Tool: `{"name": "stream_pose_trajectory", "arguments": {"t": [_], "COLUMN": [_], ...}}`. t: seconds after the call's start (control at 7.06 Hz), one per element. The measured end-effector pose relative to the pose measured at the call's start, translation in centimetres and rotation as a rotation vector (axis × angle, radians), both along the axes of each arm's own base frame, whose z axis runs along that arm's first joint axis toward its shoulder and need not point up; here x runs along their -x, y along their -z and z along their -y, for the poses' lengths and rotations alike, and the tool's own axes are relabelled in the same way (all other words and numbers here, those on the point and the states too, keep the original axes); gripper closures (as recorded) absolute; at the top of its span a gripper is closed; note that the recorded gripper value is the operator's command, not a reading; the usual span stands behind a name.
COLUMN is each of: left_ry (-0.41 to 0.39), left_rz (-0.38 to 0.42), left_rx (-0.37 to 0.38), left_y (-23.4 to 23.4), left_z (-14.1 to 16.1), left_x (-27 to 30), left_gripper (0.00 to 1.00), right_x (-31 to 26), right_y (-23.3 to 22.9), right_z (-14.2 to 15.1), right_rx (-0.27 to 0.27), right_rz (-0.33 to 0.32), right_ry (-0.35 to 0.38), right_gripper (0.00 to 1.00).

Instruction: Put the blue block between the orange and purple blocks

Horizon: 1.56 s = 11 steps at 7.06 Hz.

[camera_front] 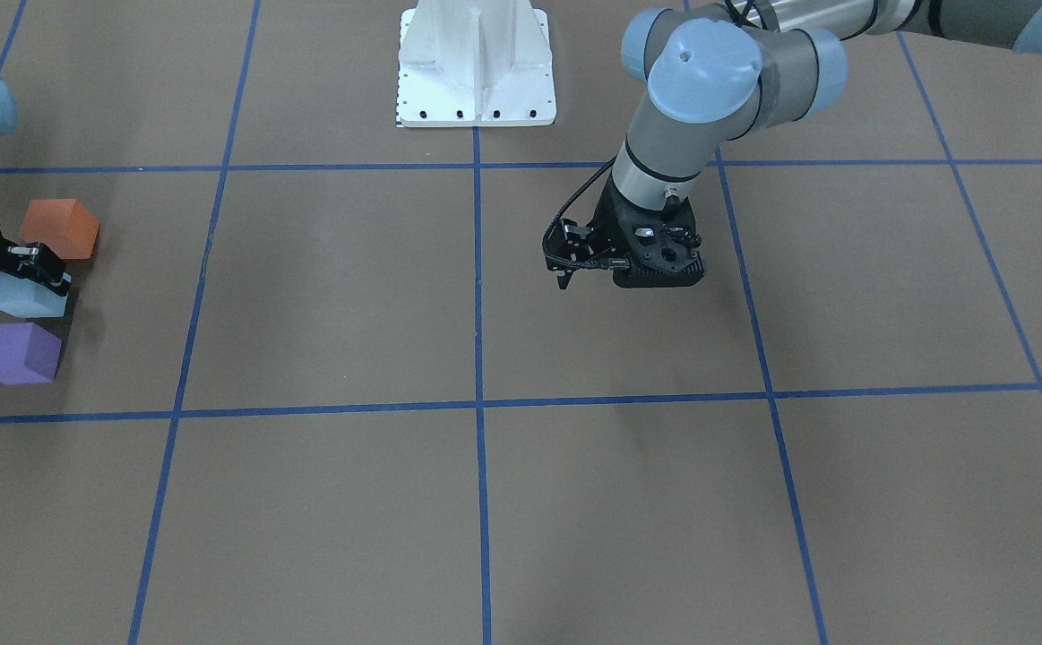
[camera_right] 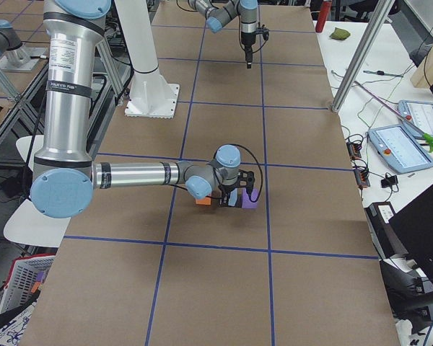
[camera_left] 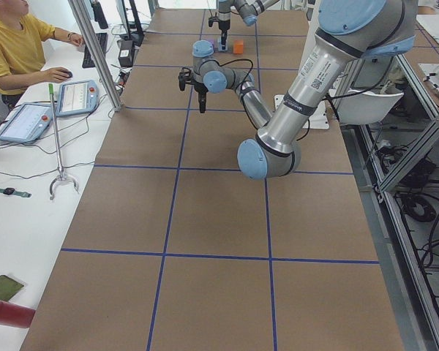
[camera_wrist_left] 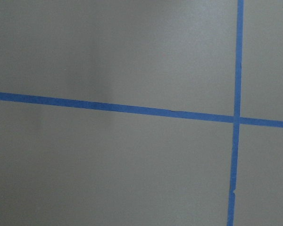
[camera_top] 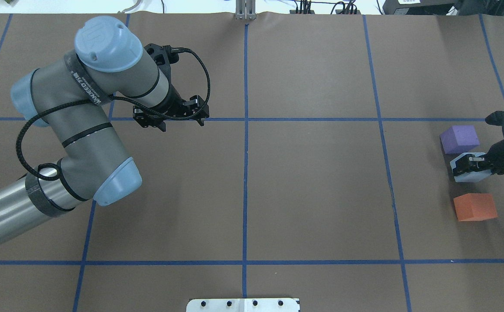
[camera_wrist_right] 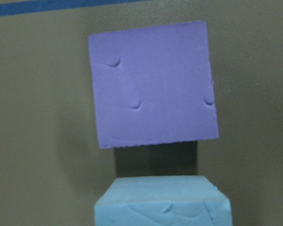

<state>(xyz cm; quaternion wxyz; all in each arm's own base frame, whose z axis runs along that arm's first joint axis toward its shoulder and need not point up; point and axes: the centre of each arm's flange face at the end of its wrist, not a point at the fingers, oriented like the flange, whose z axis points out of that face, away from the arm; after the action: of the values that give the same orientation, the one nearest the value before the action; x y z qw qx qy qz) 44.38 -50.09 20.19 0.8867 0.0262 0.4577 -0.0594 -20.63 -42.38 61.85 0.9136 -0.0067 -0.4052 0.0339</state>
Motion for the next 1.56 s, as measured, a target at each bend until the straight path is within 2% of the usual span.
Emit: {"name": "stream_pose_trajectory", "arguments": {"t": [0.57, 0.85, 1.13, 1.56], "left_ry": [0.001, 0.002, 0.002, 0.023], "left_rz": [0.000, 0.001, 0.001, 0.014], "left_rx": [0.001, 0.001, 0.000, -0.009], "left_y": [-0.1, -0.1, -0.1, -1.5], "left_z": [0.0, 0.0, 0.1, 1.6], "left_x": [0.0, 0.1, 0.1, 3.0], "left_gripper": [0.00, 0.00, 0.00, 0.00], "right_x": [0.6, 1.0, 1.1, -1.7], "right_y": [-0.5, -0.8, -1.0, 2.2], "right_z": [-0.3, -0.5, -0.4, -0.7], "right_rx": [-0.002, -0.004, -0.011, -0.053], "right_rz": [-0.016, -0.025, -0.035, 0.008], "right_ry": [0.009, 0.015, 0.014, -0.022], "right_gripper": [0.98, 0.00, 0.00, 0.00]}}
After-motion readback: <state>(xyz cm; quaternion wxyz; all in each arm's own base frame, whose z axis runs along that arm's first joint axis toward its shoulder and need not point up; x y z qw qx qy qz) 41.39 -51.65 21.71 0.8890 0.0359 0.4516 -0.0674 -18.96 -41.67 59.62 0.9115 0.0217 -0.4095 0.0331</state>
